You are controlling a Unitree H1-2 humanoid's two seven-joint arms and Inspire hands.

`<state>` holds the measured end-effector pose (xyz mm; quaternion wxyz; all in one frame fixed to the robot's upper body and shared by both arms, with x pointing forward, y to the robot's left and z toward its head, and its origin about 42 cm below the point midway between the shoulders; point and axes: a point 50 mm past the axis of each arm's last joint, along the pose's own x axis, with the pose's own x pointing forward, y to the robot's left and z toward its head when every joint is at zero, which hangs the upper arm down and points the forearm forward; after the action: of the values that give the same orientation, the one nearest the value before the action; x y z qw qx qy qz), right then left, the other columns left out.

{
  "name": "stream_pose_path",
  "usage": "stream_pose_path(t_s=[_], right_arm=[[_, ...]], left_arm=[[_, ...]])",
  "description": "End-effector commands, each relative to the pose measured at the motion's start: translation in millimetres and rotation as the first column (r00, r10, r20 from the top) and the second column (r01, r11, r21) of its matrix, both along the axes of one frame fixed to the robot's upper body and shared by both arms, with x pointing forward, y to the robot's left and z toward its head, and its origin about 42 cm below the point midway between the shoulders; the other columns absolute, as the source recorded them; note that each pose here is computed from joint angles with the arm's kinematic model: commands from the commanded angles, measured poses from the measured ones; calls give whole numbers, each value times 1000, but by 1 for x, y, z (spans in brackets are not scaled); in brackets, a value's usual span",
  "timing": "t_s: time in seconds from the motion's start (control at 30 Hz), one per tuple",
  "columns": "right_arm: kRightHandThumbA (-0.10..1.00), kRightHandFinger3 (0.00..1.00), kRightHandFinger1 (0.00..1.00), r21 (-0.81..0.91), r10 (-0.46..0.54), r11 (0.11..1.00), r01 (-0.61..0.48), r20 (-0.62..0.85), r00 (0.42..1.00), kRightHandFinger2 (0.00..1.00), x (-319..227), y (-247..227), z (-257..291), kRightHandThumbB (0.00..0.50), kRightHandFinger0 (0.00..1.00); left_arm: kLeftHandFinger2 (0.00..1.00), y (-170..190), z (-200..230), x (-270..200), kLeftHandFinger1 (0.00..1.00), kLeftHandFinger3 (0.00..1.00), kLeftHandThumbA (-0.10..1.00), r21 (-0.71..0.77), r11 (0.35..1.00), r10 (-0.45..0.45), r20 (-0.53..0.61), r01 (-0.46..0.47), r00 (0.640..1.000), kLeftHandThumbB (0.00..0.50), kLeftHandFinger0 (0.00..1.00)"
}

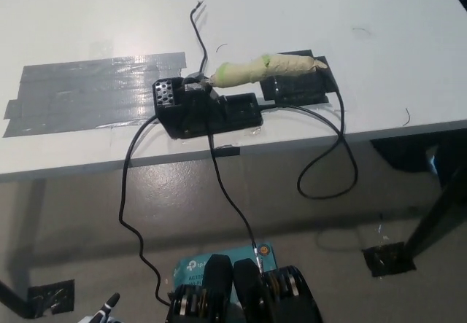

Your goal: The robot uses its right hand to grab and lift the soldering gun kept on the middle of the table and puts it in its base

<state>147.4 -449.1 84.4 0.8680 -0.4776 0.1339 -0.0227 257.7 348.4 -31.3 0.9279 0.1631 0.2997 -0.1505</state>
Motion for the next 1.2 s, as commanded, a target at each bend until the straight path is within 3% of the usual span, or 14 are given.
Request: stream_pose_path(t_s=[0.0,0.1,0.17,0.23,0.3,0.43,0.53,0.6,0.7,0.8,0.9,0.97,1.17], right_arm=[[489,1000,1000,144,-92,987,67,170,981,1000,-3,-14,-30,275,1000],[475,1000,1000,198,-89,977,78,50,995,1000,2,-8,-49,320,1000],[450,1000,1000,222,-89,972,76,48,995,1000,3,-9,-53,355,1000],[426,1000,1000,270,-106,959,89,50,993,1000,6,-8,-54,336,1000],[497,1000,1000,303,-128,946,111,36,991,1000,10,-4,-52,374,1000],[399,1000,1000,331,-57,943,41,39,998,1000,15,11,-47,327,1000],[399,1000,1000,331,-33,944,12,57,998,1000,15,18,-45,339,1000],[356,1000,1000,329,-25,944,8,46,999,1000,15,22,-42,319,1000],[384,1000,1000,303,-6,953,-6,37,999,1000,15,23,-39,314,1000],[385,1000,1000,294,-4,956,-3,24,1000,1000,14,21,-39,332,1000],[378,1000,1000,281,8,960,-9,4,1000,1000,18,20,-38,326,1000],[354,1000,1000,259,43,965,-38,-15,999,1000,21,22,-37,293,1000],[384,1000,1000,244,43,969,-24,-72,996,1000,23,28,-38,300,983]], left_arm=[[238,22,12,4,0,494,1000,12,1000,26,80,-27,996,500,0],[200,31,13,2,0,484,1000,4,997,72,72,-72,995,500,0],[216,32,13,1,0,481,1000,-9,996,87,66,-87,994,500,0],[197,34,13,2,0,464,1000,-13,995,95,70,-94,993,500,0],[207,36,15,4,0,456,1000,0,995,102,74,-102,992,500,0],[177,42,15,2,0,450,1000,29,995,97,42,-99,994,500,0],[169,45,12,-2,0,453,1000,48,995,83,20,-84,996,500,0],[155,46,12,-3,0,449,1000,81,995,51,-11,-50,999,500,0],[160,47,13,-3,0,494,1000,92,995,50,-31,-47,998,500,0],[190,49,13,-3,0,460,1000,93,995,40,-36,-36,999,500,0],[177,49,13,-2,0,453,1000,87,995,44,-39,-41,998,500,0],[183,49,14,-2,0,478,1000,88,995,50,-43,-46,998,500,0],[176,56,17,-1,0,508,1000,88,995,50,-51,-46,997,500,0]])
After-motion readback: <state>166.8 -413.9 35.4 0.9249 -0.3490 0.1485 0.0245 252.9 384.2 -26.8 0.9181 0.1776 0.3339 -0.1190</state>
